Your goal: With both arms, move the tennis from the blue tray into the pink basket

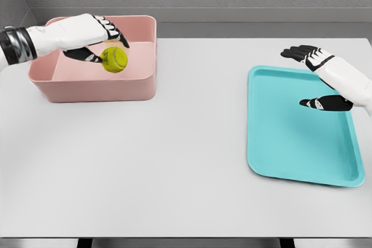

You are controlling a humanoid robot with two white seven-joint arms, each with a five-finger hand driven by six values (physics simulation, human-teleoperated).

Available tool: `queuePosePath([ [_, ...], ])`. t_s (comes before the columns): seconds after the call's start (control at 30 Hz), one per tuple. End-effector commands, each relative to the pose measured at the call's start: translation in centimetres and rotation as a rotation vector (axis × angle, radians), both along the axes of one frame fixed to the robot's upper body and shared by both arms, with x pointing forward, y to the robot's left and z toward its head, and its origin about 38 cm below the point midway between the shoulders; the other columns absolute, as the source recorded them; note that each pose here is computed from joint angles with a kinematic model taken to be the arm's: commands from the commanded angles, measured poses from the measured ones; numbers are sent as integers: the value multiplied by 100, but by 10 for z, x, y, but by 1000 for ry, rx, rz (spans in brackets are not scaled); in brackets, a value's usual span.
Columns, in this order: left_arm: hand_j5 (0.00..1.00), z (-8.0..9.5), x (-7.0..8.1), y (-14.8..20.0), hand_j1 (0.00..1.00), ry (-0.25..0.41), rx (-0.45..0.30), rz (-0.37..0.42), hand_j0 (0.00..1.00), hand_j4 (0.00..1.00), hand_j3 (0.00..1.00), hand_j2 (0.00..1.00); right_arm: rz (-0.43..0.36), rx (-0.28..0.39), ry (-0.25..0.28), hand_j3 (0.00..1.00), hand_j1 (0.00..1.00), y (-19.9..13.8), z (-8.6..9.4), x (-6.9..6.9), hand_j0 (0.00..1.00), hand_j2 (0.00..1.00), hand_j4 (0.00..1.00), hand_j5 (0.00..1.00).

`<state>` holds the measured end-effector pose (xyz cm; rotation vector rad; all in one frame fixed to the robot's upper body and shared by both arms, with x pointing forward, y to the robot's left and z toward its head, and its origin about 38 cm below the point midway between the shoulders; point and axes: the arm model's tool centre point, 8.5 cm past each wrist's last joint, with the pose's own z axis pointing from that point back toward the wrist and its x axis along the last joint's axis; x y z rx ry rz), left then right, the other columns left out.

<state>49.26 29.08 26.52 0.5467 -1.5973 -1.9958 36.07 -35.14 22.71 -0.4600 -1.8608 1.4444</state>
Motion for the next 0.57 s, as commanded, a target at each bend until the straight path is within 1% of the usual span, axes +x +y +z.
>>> queuePosePath([
  [0.0, 100, 4, 2, 8, 100, 2, -30, 23, 100, 100, 100, 100, -1, 8, -1, 100, 100, -1, 1, 0, 100, 100, 100, 100],
  [0.07, 100, 6, 1, 8, 100, -2, -33, 21, 100, 100, 100, 100, -1, 8, 1, 100, 100, -1, 1, 0, 100, 100, 100, 100],
  [0.17, 100, 12, -1, 21, 100, -11, -26, 42, 100, 100, 100, 100, -1, 8, 1, 100, 100, -1, 1, 0, 100, 100, 100, 100],
  [0.23, 100, 24, -3, 41, 100, -34, -20, 81, 100, 100, 100, 100, -1, 8, 1, 100, 100, -1, 1, 0, 100, 100, 100, 100],
  [0.27, 100, 22, -9, 62, 100, -26, 6, 118, 100, 100, 100, 100, -2, 8, 2, 100, 100, -1, 0, 0, 100, 100, 100, 100],
  [0.3, 100, 26, -13, 78, 100, -27, 22, 148, 100, 100, 100, 100, -1, 8, 3, 100, 100, 0, 0, 0, 100, 100, 100, 100],
  [0.33, 100, 24, -19, 93, 100, -10, 13, 178, 100, 100, 100, 100, -1, 8, 3, 100, 100, 0, 0, 0, 100, 100, 100, 100],
  [0.4, 100, 20, -25, 108, 100, 2, 14, 210, 100, 100, 100, 100, -3, 8, 3, 100, 100, -1, 0, 0, 100, 100, 100, 100],
  [0.53, 100, 20, -27, 114, 100, 12, -7, 223, 100, 100, 100, 100, -3, 8, 3, 100, 100, -1, 0, 0, 100, 100, 100, 100],
])
